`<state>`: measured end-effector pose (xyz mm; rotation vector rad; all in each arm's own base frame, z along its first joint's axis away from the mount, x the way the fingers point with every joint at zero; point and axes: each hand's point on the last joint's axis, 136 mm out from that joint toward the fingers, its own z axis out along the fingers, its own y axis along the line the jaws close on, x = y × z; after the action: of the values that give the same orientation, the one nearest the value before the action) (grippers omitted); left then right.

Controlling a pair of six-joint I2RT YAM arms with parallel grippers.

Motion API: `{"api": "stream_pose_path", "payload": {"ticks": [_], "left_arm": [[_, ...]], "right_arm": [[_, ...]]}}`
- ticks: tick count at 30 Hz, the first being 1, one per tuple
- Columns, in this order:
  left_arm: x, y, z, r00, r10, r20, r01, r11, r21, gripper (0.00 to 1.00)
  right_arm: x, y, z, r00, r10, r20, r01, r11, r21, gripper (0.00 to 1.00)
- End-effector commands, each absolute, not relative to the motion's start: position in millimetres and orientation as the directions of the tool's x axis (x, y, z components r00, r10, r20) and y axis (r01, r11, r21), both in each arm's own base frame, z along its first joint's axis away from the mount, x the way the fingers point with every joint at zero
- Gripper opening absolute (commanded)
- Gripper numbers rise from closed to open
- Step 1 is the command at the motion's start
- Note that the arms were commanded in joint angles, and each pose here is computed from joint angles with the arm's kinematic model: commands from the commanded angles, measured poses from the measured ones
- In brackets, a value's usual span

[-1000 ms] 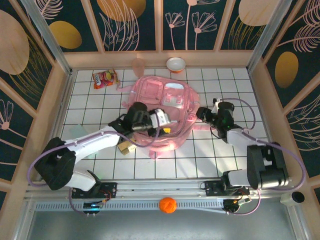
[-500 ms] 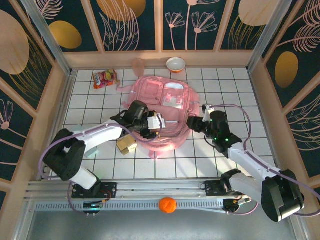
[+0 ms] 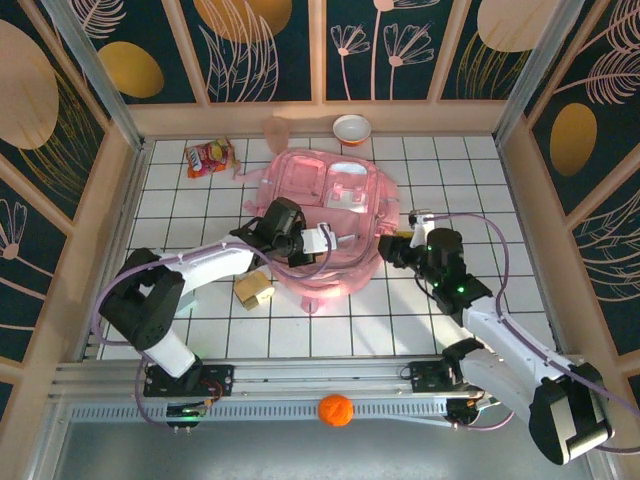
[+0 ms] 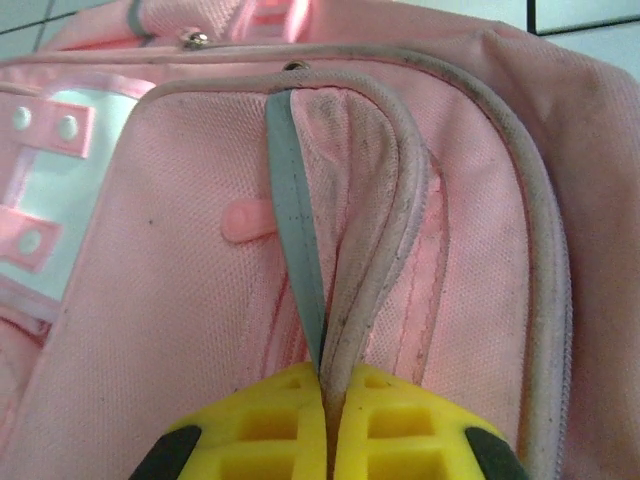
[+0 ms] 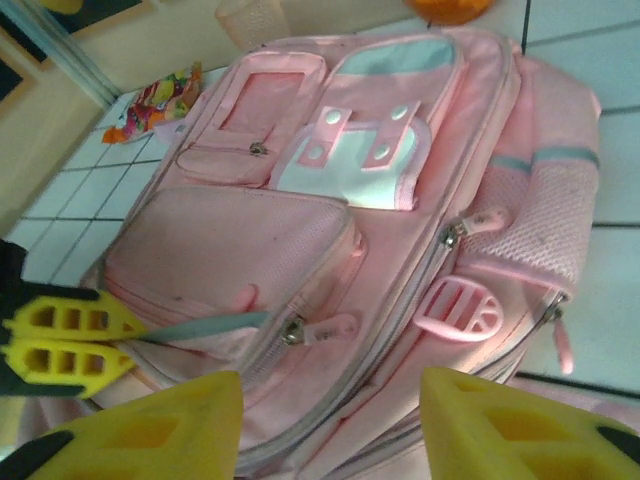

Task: Pack books, pencil case, and school supplies into a backpack

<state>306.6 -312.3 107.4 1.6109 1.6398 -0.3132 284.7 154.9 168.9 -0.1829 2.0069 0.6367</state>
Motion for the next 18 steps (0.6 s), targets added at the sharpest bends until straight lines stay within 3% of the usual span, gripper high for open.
{"api": "stream_pose_path", "payload": {"ticks": [1, 2, 3, 4, 18], "left_arm": [[309, -322, 164, 0.182, 0.600, -0.779, 0.901, 0.216, 0.377, 0.00], [305, -323, 170, 0.182, 0.574, -0.798, 0.907, 0.216, 0.362, 0.00], [302, -323, 176, 0.182, 0.545, -0.818, 0.912, 0.217, 0.347, 0.00], [300, -322, 181, 0.183, 0.522, -0.833, 0.916, 0.218, 0.338, 0.00], [285, -314, 210, 0.178, 0.327, -0.928, 0.939, 0.226, 0.259, 0.00]], "right_arm": [[289, 150, 187, -0.403, -0.009, -0.915, -0.461, 0.866, 0.195, 0.59], [290, 150, 189, -0.386, -0.042, -0.921, -0.489, 0.856, 0.166, 0.70], [291, 149, 192, -0.367, -0.074, -0.927, -0.512, 0.848, 0.135, 0.95], [293, 147, 194, -0.354, -0.093, -0.931, -0.523, 0.845, 0.114, 0.99], [342, 131, 228, -0.254, -0.198, -0.947, -0.661, 0.750, 0.020, 0.99]]}}
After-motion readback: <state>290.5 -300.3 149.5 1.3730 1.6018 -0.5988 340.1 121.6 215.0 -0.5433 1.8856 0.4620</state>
